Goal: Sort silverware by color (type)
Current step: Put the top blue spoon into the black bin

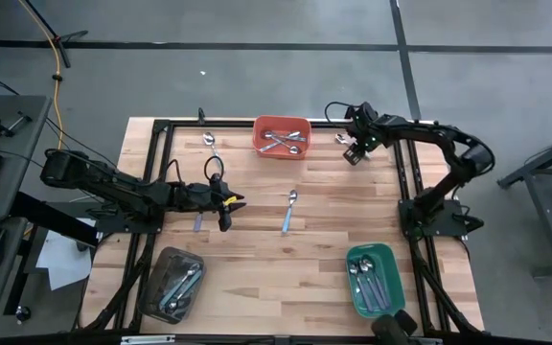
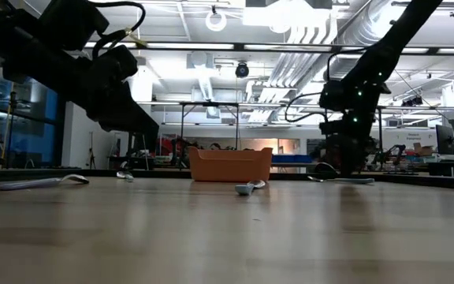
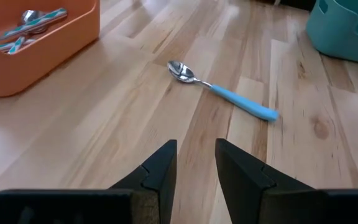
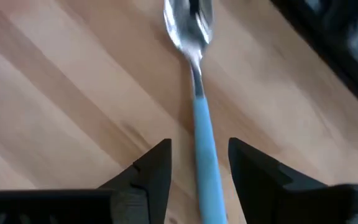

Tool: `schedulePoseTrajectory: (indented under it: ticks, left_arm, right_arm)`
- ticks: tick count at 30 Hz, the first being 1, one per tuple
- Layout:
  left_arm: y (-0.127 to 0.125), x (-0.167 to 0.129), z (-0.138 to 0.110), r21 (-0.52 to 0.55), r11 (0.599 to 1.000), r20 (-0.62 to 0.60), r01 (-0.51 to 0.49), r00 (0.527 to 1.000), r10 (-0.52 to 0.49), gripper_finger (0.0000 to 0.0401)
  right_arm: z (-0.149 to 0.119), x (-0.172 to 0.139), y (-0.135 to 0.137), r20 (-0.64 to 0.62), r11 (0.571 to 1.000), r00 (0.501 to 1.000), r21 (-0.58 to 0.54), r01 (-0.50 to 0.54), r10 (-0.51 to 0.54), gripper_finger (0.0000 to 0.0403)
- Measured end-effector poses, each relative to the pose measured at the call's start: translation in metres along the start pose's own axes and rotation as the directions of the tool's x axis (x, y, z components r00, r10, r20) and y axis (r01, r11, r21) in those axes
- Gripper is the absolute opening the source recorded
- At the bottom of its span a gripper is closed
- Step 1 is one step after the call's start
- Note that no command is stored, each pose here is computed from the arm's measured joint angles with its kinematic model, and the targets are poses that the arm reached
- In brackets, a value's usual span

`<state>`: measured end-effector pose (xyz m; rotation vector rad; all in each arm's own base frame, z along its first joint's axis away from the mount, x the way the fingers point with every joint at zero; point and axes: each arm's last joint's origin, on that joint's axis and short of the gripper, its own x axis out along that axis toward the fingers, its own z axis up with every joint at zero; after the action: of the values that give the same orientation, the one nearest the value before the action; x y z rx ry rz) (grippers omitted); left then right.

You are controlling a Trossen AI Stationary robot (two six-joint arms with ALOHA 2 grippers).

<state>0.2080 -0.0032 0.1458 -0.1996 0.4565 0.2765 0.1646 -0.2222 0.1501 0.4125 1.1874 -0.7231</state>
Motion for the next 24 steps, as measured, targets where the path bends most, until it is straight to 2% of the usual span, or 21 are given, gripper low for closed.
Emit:
schedulePoseTrajectory:
  ticks: [5, 19, 24]
  left_arm:
    - [0.0000, 0.0000, 0.0001, 0.015, 1.000, 0.001, -0.002, 1.000, 0.002, 0.0104]
    - [-0.0002, -0.0001, 0.0002, 0.017, 1.000, 0.003, -0.006, 1.000, 0.006, 0.0104]
    - [-0.0002, -0.0001, 0.0002, 0.017, 1.000, 0.003, -0.006, 1.000, 0.005, 0.0104]
  right_arm:
    - [0.0018, 0.0095, -0.0016, -0.028, 0.998, 0.999, 0.047, -0.040, 0.041, 0.0116]
    - [-0.0020, 0.0107, 0.0001, -0.087, 0.989, 0.996, 0.143, -0.024, 0.037, 0.0039]
    - [-0.0031, 0.0100, -0.0003, -0.103, 0.991, 0.994, 0.130, -0.008, 0.022, 0.0040]
